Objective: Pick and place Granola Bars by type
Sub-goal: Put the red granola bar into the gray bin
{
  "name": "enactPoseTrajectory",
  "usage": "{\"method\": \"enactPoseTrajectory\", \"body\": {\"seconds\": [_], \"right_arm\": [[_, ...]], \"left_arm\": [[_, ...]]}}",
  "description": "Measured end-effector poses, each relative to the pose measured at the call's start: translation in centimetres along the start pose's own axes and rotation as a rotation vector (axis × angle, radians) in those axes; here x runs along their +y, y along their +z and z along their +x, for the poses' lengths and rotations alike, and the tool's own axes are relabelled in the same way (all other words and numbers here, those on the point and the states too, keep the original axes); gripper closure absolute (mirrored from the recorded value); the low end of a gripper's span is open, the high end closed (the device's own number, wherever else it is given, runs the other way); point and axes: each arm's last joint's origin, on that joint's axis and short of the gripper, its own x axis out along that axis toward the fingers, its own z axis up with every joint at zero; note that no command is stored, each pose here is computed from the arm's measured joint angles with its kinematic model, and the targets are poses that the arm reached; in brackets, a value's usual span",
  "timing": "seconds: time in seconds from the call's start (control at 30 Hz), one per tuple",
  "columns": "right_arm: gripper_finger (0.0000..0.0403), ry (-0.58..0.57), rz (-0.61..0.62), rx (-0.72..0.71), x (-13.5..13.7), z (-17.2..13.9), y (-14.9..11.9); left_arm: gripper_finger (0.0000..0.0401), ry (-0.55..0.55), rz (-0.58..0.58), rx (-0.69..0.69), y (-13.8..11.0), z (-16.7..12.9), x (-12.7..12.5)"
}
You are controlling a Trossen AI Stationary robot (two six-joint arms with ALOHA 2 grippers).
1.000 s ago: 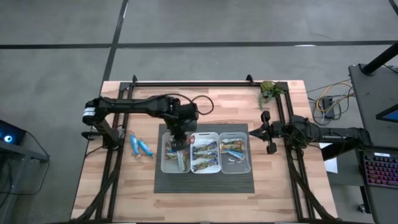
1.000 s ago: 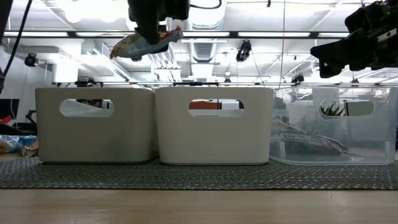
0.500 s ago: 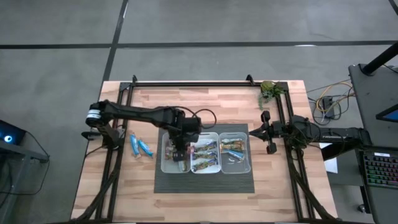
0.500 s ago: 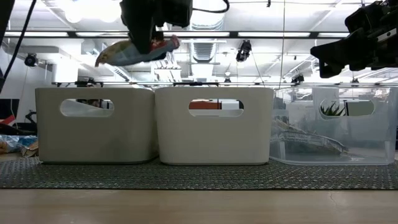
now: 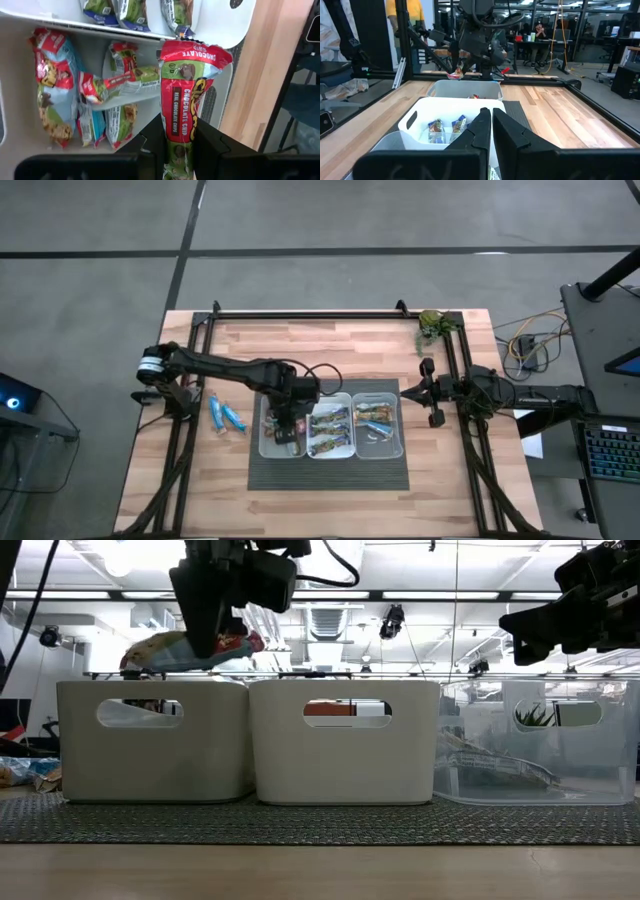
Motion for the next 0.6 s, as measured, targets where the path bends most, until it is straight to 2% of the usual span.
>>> {"method": "enactPoseTrajectory", "body": {"seconds": [0.6], "right_arm": [[0.0394, 0.0, 0.0, 0.0, 0.0, 0.0, 0.0]], "left_arm": [[0.0346, 0.015, 0.04, 0.008, -0.4, 1.6, 0.7]]}}
